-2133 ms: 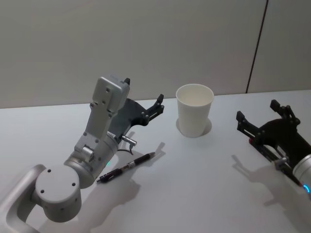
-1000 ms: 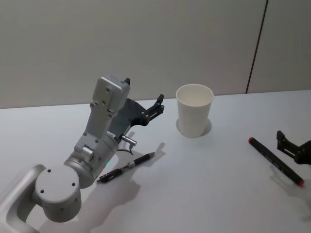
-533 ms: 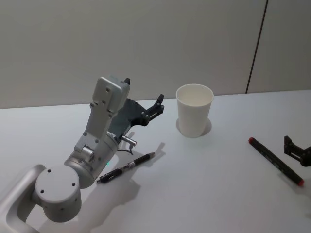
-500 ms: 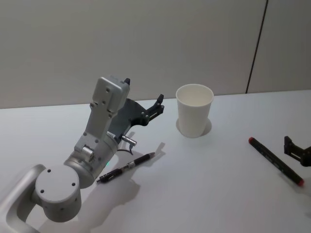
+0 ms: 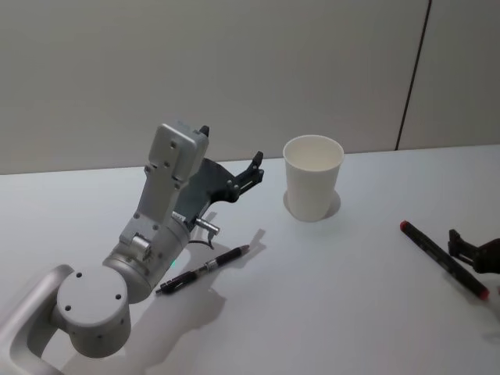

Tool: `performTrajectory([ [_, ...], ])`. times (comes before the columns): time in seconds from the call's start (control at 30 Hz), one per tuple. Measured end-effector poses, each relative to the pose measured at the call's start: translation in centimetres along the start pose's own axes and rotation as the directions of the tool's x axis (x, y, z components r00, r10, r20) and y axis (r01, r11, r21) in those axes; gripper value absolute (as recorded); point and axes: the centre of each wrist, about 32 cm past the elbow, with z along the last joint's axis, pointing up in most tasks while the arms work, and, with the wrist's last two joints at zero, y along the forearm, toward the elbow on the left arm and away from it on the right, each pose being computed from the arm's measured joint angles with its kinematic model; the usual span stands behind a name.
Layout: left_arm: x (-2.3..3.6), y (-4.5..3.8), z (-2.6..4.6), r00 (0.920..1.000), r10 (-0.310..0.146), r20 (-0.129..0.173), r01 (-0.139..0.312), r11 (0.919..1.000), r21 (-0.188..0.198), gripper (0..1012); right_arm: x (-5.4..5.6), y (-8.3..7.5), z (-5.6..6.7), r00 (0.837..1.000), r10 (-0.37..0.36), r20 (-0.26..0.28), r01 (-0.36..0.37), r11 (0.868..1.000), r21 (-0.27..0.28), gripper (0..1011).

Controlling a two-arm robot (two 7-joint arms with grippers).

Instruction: Place the pen into the pen holder.

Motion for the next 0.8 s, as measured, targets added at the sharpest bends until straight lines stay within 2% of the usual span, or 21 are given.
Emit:
performTrajectory([
  [0.43, 0.00, 0.00, 0.00, 1.0000, 0.000, 0.000, 0.000, 1.0000, 0.000, 1001, -0.7, 1.6, -0.4, 0.999, 0.037, -0.002, -0.037, 0.997, -0.073, 1001],
  [0.8, 0.00, 0.00, 0.00, 1.0000, 0.000, 0.000, 0.000, 1.0000, 0.000, 1001, -1.1, 2.5, -0.8, 0.997, 0.076, 0.019, -0.074, 0.993, -0.090, 1001],
])
